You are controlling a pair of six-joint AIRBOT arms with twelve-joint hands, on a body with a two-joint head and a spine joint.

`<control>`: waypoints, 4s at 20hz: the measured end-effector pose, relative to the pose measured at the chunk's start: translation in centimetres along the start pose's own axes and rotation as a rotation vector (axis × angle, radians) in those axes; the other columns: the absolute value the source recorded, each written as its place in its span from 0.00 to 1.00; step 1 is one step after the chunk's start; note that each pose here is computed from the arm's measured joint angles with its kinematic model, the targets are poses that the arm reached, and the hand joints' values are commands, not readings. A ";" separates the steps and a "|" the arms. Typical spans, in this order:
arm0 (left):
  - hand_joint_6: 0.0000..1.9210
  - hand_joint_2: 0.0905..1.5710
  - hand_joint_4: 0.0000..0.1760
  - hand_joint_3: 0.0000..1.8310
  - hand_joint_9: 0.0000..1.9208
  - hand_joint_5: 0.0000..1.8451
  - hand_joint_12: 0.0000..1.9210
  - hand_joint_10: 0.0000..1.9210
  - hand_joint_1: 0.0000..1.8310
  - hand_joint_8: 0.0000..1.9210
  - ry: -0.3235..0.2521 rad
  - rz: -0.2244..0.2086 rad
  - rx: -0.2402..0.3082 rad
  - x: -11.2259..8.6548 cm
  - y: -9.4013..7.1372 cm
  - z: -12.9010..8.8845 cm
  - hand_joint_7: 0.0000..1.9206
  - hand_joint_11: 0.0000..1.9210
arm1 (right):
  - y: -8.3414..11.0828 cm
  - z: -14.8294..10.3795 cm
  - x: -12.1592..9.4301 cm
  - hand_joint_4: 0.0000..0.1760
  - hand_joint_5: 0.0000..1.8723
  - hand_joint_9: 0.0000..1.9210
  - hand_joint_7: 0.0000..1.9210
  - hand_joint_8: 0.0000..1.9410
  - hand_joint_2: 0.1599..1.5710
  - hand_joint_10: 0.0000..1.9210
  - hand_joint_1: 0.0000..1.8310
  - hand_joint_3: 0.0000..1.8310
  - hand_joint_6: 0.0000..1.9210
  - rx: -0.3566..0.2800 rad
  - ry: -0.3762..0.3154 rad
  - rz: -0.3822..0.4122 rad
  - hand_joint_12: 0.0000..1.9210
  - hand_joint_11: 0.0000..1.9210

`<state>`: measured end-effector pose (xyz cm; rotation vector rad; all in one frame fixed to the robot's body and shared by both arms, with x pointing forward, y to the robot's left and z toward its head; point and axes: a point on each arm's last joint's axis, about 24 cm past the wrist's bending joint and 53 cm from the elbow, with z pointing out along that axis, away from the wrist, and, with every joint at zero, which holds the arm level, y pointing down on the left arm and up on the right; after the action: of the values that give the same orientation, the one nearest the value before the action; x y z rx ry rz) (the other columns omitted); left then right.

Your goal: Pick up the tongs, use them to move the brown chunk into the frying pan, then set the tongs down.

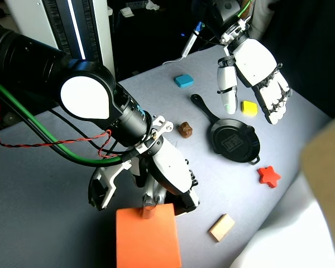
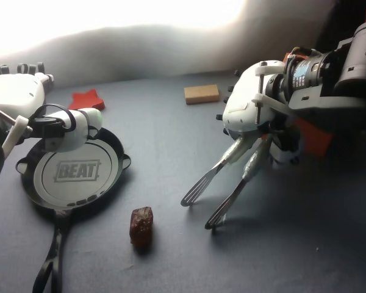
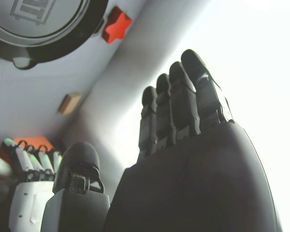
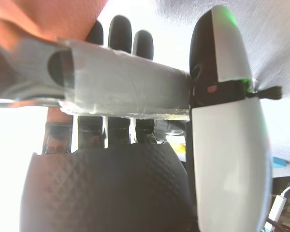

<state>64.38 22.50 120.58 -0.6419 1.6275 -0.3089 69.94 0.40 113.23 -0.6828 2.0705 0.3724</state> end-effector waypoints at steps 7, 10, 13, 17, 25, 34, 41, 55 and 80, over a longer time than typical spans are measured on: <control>0.00 0.80 0.00 0.00 0.11 0.10 0.38 0.00 0.00 0.00 0.008 -0.001 -0.018 0.3 0.4 -0.2 0.11 0.00 | -0.1 -0.7 -1.9 0.00 0.42 0.40 0.55 0.04 0.75 0.37 0.60 0.00 0.66 0.006 -0.025 0.035 0.81 0.22; 0.00 0.80 0.00 0.00 0.11 0.12 0.38 0.00 0.00 0.00 0.005 0.000 -0.015 0.2 0.3 -0.2 0.11 0.00 | 0.0 -1.6 -2.1 0.00 0.43 0.42 0.57 0.04 0.74 0.37 0.60 0.00 0.64 0.003 -0.034 0.030 0.80 0.23; 0.00 0.80 0.00 0.00 0.10 0.10 0.35 0.00 0.00 0.00 0.006 0.000 -0.015 0.2 0.3 -0.2 0.10 0.00 | 0.8 -2.8 -2.2 0.00 0.42 0.40 0.57 0.03 0.75 0.40 0.60 0.00 0.66 -0.013 -0.037 0.049 0.83 0.21; 0.00 0.80 0.00 0.00 0.10 0.10 0.36 0.00 0.00 0.00 0.006 0.000 -0.015 0.3 0.3 -0.2 0.11 0.00 | 0.9 -4.1 -2.5 0.00 0.41 0.39 0.56 0.02 0.75 0.40 0.59 0.00 0.67 -0.014 -0.044 0.093 0.82 0.21; 0.00 0.80 0.00 0.00 0.11 0.12 0.35 0.00 0.00 0.00 0.009 0.000 -0.012 0.3 0.3 -0.2 0.12 0.00 | 0.0 -7.0 -3.6 0.00 0.40 0.38 0.55 0.02 0.76 0.37 0.59 0.00 0.69 0.118 -0.154 0.154 0.81 0.21; 0.00 0.81 0.00 0.00 0.10 0.09 0.36 0.00 0.00 0.00 0.011 -0.002 -0.008 0.3 0.1 -0.2 0.10 0.00 | 2.6 -8.5 -3.2 0.00 0.41 0.39 0.56 0.01 0.75 0.38 0.60 0.00 0.67 0.115 -0.151 0.485 0.81 0.22; 0.00 0.81 0.00 0.00 0.09 0.10 0.34 0.00 0.00 0.00 0.010 -0.018 -0.008 0.2 0.1 -0.1 0.10 0.00 | 5.6 -7.2 -1.8 0.00 0.41 0.40 0.57 0.01 0.75 0.36 0.60 0.00 0.67 0.089 -0.098 0.558 0.80 0.22; 0.00 0.80 0.00 0.00 0.11 0.11 0.37 0.00 0.00 0.00 0.013 -0.041 -0.010 0.5 -0.1 -0.1 0.11 0.00 | 6.9 -5.7 -1.4 0.00 0.40 0.39 0.56 0.00 0.76 0.37 0.59 0.00 0.69 0.082 -0.102 0.575 0.81 0.21; 0.00 0.80 0.00 0.00 0.10 0.11 0.37 0.00 0.00 0.00 0.021 -0.047 -0.023 0.8 0.2 -0.2 0.11 0.00 | 6.1 -4.3 -0.1 0.00 0.40 0.37 0.54 0.00 0.76 0.36 0.59 0.00 0.69 0.099 -0.071 0.594 0.80 0.20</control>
<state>64.10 22.19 119.86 -0.6974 1.6400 -0.3325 63.46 3.16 115.72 0.0212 2.1767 0.6092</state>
